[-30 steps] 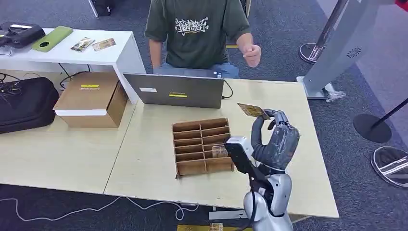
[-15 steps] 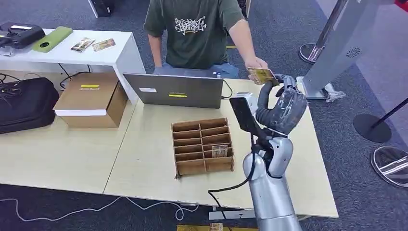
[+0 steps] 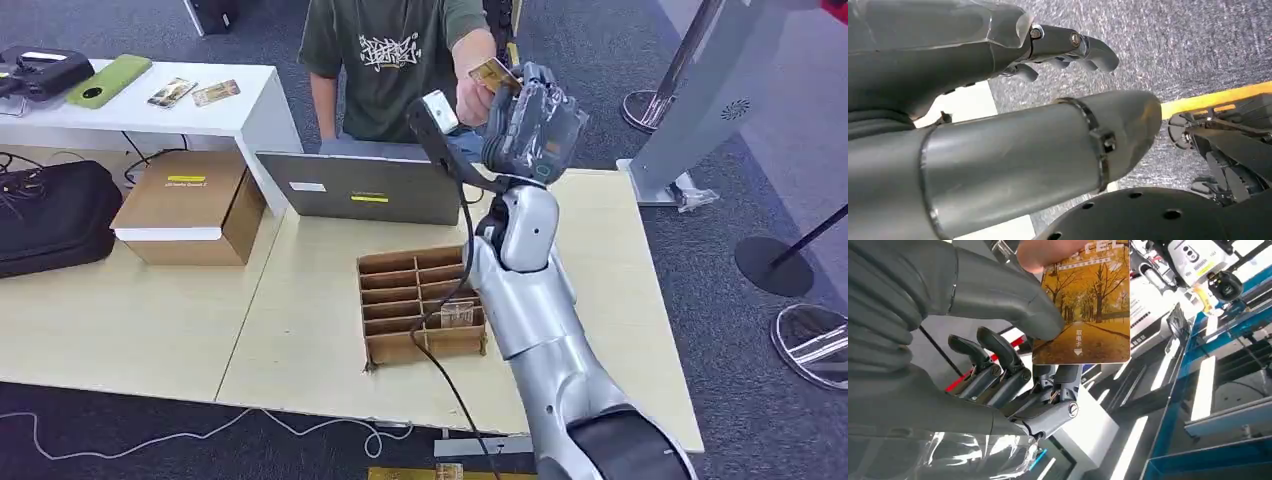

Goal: Pass the card to the sensor for recognition and then transmit it.

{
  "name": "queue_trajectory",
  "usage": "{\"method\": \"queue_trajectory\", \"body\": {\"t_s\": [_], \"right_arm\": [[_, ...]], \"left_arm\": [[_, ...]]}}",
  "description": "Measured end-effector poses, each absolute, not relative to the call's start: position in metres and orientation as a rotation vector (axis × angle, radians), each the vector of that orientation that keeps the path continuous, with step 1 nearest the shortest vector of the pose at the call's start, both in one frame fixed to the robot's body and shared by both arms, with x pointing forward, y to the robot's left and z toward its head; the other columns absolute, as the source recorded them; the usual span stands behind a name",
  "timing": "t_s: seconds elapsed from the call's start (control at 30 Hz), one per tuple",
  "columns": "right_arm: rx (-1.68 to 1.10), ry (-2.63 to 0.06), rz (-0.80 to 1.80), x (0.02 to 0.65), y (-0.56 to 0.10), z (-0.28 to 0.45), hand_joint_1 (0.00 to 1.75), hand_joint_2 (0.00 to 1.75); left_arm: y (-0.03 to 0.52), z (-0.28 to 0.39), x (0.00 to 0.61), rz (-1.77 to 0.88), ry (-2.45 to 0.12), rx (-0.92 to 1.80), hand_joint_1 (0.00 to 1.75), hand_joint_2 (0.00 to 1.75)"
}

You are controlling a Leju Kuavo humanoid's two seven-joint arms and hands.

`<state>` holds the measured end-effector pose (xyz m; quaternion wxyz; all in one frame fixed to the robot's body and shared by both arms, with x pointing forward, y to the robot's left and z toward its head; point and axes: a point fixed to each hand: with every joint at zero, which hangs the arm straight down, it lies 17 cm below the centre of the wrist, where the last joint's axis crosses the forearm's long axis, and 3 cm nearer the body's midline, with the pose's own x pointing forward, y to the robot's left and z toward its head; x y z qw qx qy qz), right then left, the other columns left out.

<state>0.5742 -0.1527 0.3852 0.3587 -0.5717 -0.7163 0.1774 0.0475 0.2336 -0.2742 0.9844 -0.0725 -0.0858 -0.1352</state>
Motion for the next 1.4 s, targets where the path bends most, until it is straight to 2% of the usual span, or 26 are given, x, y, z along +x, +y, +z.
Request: {"method": "queue_trajectory", "body": {"t_s": [0.4,0.77,0.8,0.83,0.87,0.93,1.07,1.4], "right_arm": [[-1.537,-1.759,0.661,0.604,-0.139,0.367,1.75,1.75],[-1.55,-1.744,0.715,0.607,-0.137,0.358,1.75,1.75],[-1.55,-1.745,0.715,0.607,-0.137,0.359,1.52,1.75],[-1.538,-1.721,0.668,0.61,-0.147,0.36,0.45,1.75],[-1.506,-1.694,0.606,0.613,-0.158,0.361,0.0,1.75],[-1.419,-1.677,0.542,0.616,-0.16,0.361,0.0,1.75],[-1.504,-1.74,0.722,0.613,-0.132,0.359,0.0,1.75],[-1.536,-1.754,0.814,0.617,-0.128,0.356,0.0,1.75]], "left_arm": [[0.231,-0.273,0.056,-0.321,-0.178,-0.143,0.0,0.0],[0.231,-0.273,0.059,-0.341,-0.174,-0.146,0.0,0.0],[0.231,-0.273,0.059,-0.343,-0.174,-0.145,0.0,0.0],[0.232,-0.273,0.059,-0.347,-0.174,-0.143,0.0,0.0],[0.232,-0.273,0.06,-0.347,-0.176,-0.144,0.0,0.0],[0.23,-0.273,0.06,-0.347,-0.176,-0.148,0.0,0.0],[0.232,-0.272,0.067,-0.341,-0.18,-0.147,0.0,0.0],[0.235,-0.272,0.069,-0.323,-0.174,-0.15,0.0,0.0]]}}
